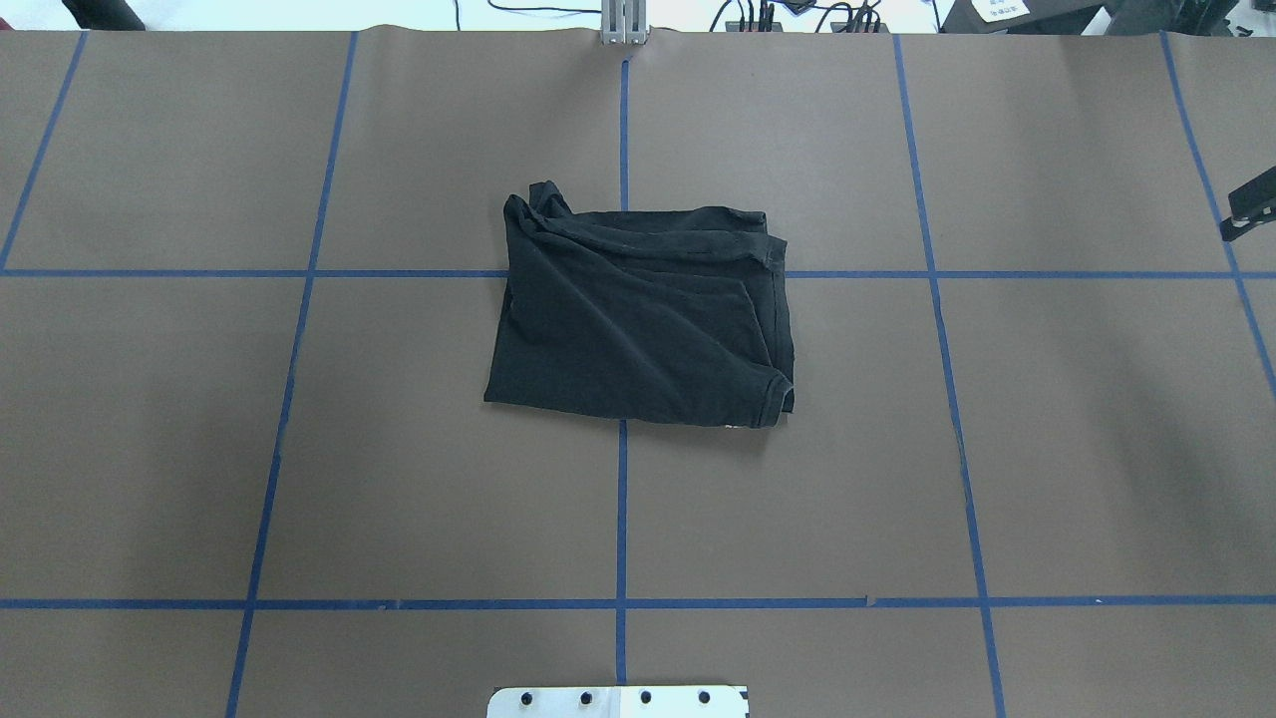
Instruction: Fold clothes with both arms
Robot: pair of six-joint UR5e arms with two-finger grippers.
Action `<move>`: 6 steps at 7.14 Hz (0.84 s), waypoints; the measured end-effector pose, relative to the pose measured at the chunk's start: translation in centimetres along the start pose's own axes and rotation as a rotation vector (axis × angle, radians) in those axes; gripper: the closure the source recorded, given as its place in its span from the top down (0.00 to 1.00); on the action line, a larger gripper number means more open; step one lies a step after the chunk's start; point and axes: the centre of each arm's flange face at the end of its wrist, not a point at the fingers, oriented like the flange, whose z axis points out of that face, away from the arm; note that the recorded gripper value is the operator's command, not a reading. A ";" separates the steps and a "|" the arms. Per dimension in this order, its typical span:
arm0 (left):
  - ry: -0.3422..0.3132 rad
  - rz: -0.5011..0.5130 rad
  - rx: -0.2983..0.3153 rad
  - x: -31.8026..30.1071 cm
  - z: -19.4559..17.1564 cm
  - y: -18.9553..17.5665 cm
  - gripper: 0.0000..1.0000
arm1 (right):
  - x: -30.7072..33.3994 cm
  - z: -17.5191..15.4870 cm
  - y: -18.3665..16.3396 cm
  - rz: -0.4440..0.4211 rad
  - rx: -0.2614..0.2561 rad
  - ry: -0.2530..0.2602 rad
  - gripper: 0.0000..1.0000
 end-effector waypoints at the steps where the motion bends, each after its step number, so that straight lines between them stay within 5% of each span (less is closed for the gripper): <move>1: 0.029 -0.019 -0.030 -2.2 -0.1 1.0 1.00 | 2.6 -0.3 1.1 -0.037 -0.021 -0.002 1.00; 3: 0.130 0.004 -0.089 -6.7 2.4 4.1 0.99 | 7.9 0.2 4.2 -0.072 -0.056 -0.038 1.00; 6: 0.175 0.012 -0.140 -9.2 5.6 6.4 0.99 | 14.2 0.6 8.5 -0.073 -0.068 -0.063 1.00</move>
